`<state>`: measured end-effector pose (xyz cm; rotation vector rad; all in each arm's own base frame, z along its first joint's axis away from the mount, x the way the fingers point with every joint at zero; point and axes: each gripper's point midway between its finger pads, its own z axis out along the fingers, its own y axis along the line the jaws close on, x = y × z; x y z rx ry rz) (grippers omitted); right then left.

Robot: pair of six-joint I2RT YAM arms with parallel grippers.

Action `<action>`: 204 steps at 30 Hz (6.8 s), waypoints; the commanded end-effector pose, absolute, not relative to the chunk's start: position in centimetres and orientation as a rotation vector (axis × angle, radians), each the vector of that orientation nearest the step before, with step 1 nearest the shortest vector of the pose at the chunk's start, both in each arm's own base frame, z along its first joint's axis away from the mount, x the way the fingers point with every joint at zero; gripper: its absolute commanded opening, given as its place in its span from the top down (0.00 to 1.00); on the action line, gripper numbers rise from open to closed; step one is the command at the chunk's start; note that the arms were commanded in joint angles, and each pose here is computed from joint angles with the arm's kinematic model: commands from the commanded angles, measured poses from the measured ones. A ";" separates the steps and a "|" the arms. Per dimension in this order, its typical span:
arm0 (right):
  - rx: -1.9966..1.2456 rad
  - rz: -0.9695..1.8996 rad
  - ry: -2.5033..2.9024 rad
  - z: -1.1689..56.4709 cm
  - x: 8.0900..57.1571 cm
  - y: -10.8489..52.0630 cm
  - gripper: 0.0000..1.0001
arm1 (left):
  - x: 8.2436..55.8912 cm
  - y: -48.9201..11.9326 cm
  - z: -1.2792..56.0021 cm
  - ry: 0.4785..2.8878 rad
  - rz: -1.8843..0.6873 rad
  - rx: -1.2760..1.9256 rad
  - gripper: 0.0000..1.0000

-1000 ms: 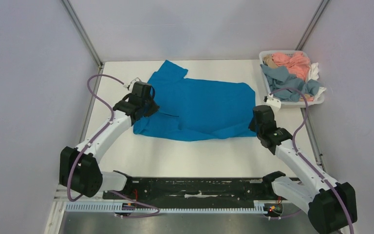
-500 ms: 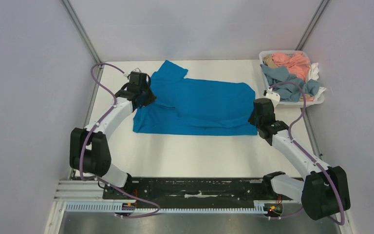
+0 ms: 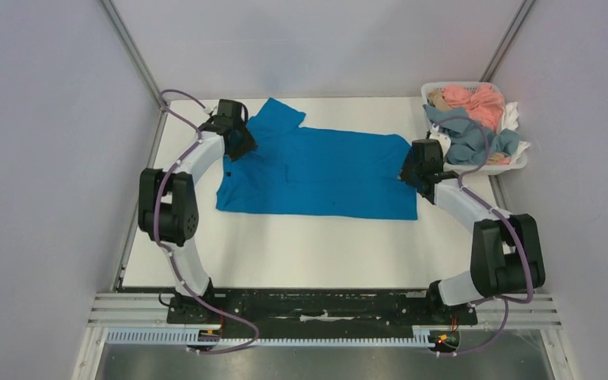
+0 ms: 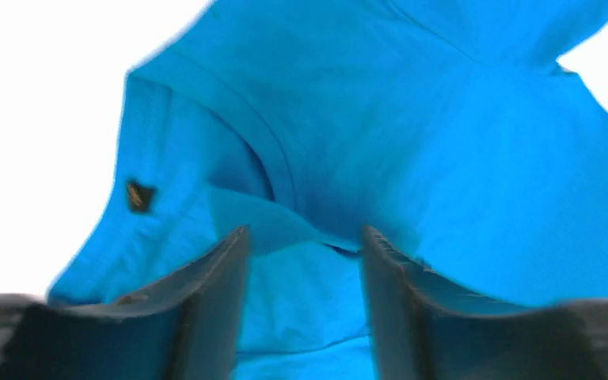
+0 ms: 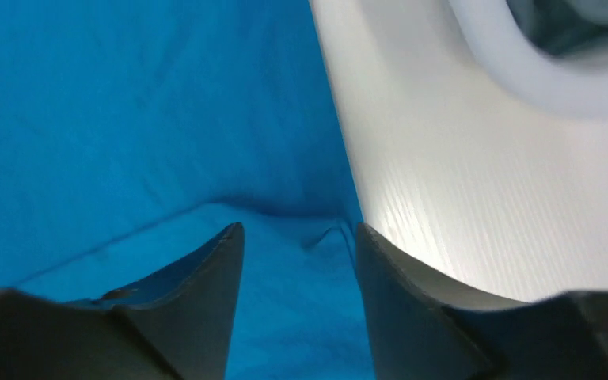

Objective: Fold and stack the t-shirts
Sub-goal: Fold the flattened tshirt in 1/3 of the way, then grab the side of the flattened tshirt furthest away from the robot with both arms

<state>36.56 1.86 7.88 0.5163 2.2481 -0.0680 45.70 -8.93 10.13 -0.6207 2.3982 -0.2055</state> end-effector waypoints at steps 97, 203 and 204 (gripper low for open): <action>-0.074 0.440 2.242 11.2 24.7 13.7 0.02 | 49.7 -13.8 11.0 2.341 -0.529 -0.410 0.13; 0.424 -0.689 2.364 2.3 39.1 0.2 0.35 | 51.5 -10.5 7.3 2.501 -0.046 -0.250 0.98; 0.432 -0.686 2.358 2.3 38.9 0.1 0.38 | 51.5 -10.5 7.2 2.502 -0.048 -0.250 0.98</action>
